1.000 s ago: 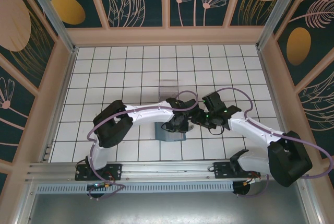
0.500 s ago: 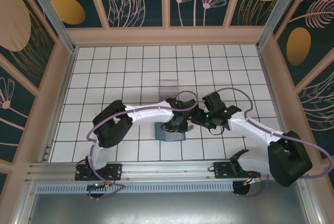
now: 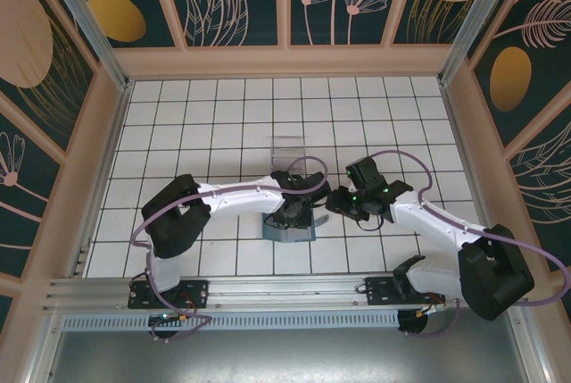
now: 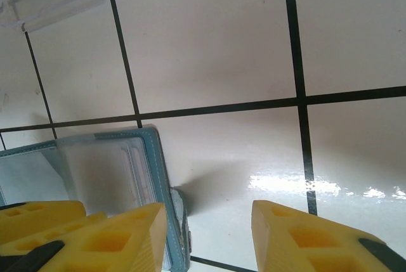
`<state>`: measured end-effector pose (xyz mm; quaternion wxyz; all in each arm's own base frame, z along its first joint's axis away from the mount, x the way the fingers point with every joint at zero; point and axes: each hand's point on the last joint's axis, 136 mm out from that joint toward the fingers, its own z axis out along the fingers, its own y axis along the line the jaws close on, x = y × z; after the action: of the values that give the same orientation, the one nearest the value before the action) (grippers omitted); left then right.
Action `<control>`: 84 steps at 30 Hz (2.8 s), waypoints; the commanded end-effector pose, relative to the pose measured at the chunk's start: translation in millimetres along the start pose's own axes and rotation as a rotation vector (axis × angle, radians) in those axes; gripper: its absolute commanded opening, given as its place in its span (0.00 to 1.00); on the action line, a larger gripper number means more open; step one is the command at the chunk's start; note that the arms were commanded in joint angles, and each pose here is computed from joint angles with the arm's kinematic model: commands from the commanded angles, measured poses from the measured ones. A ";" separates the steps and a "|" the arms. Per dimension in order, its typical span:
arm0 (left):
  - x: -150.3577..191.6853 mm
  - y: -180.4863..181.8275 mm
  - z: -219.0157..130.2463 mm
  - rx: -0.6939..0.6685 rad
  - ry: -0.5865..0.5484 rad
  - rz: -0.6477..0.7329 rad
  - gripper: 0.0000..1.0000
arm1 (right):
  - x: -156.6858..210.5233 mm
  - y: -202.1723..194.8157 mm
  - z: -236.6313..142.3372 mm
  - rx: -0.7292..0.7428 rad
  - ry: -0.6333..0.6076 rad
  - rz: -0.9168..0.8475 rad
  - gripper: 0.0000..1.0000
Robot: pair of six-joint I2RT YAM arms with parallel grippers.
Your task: Take the credit cards out of the card holder
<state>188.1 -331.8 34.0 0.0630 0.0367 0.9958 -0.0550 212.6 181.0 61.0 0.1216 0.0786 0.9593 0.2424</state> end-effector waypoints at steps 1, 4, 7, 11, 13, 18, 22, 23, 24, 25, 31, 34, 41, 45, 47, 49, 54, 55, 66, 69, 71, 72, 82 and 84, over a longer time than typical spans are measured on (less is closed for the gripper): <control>-6.5 3.8 -10.0 0.018 -0.035 -0.032 0.34 | -6.2 9.8 -9.1 -0.032 -0.015 0.020 0.41; -4.8 8.7 -7.3 0.012 -0.031 -0.036 0.33 | -5.8 16.6 -10.5 -0.049 -0.010 0.021 0.40; -2.2 10.4 -5.7 0.025 -0.027 -0.043 0.33 | -4.2 25.3 -10.9 -0.072 -0.001 0.014 0.40; -7.5 -5.7 -14.0 0.091 -0.032 -0.037 0.35 | -2.7 29.3 -8.8 -0.070 0.005 0.009 0.40; -8.1 -9.9 -12.2 0.085 -0.022 -0.023 0.36 | -2.9 28.2 -7.8 -0.063 0.004 0.010 0.40; -4.9 -13.3 -0.7 0.067 0.011 -0.006 0.38 | -4.4 26.3 -10.0 -0.052 -0.010 0.009 0.40; -3.7 -19.0 2.4 0.062 0.022 0.010 0.40 | -5.4 25.1 -11.5 -0.048 -0.019 0.008 0.40; -2.9 -18.6 4.7 0.054 0.027 0.015 0.41 | -5.4 24.5 -11.3 -0.047 -0.018 0.010 0.40; -1.0 -17.5 7.8 0.044 0.035 0.019 0.41 | -4.9 24.8 -11.0 -0.049 -0.017 0.010 0.40; 0.5 -15.9 11.4 0.033 0.042 0.023 0.42 | -4.3 24.3 -10.7 -0.048 -0.015 0.009 0.40; 10.9 -7.8 30.5 -0.006 0.088 0.035 0.43 | -2.8 21.7 -8.9 -0.044 -0.013 0.009 0.40; 12.2 -5.1 32.8 -0.014 0.091 0.035 0.40 | -1.8 20.3 -8.1 -0.042 -0.011 0.012 0.40; 14.4 -2.6 35.0 -0.016 0.094 0.038 0.31 | -2.8 21.2 -8.3 -0.042 -0.013 0.011 0.40; 11.8 -1.6 30.9 -0.005 0.069 0.034 0.22 | -3.3 21.8 -8.6 -0.040 -0.011 0.012 0.40; 11.2 -0.3 29.4 0.004 0.059 0.028 0.20 | -3.8 22.1 -8.9 -0.039 -0.011 0.013 0.40; 10.8 1.0 28.3 0.010 0.052 0.023 0.17 | -4.4 22.8 -9.4 -0.041 -0.013 0.014 0.40; 2.0 4.8 15.9 0.031 0.000 0.007 0.11 | -3.4 27.5 -11.0 -0.051 -0.010 0.011 0.40; -0.2 5.4 12.4 0.043 -0.014 0.000 0.10 | -2.7 28.9 -11.1 -0.052 -0.007 0.011 0.40; -5.2 7.6 -8.0 0.330 -0.077 -0.105 0.09 | 3.1 57.7 -10.3 -0.128 0.025 -0.001 0.40; -4.7 5.9 -12.4 0.405 -0.087 -0.107 0.09 | 6.0 64.6 -6.9 -0.153 0.044 0.000 0.40; -4.8 2.7 -16.1 0.453 -0.096 -0.095 0.09 | 6.1 68.2 -5.7 -0.163 0.049 0.002 0.40; -4.9 0.9 -18.4 0.474 -0.100 -0.089 0.09 | 6.1 69.7 -5.1 -0.167 0.051 0.002 0.40; -2.9 -20.2 -33.0 0.635 -0.103 -0.032 0.08 | 7.5 77.1 2.8 -0.223 0.070 0.034 0.40; -3.3 -21.3 -33.3 0.641 -0.103 -0.027 0.08 | 9.5 77.4 6.3 -0.230 0.081 0.036 0.40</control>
<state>183.7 -339.6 55.0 0.0887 0.0218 0.9389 -0.3317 212.0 243.9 90.1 0.0923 0.0728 0.9344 0.3363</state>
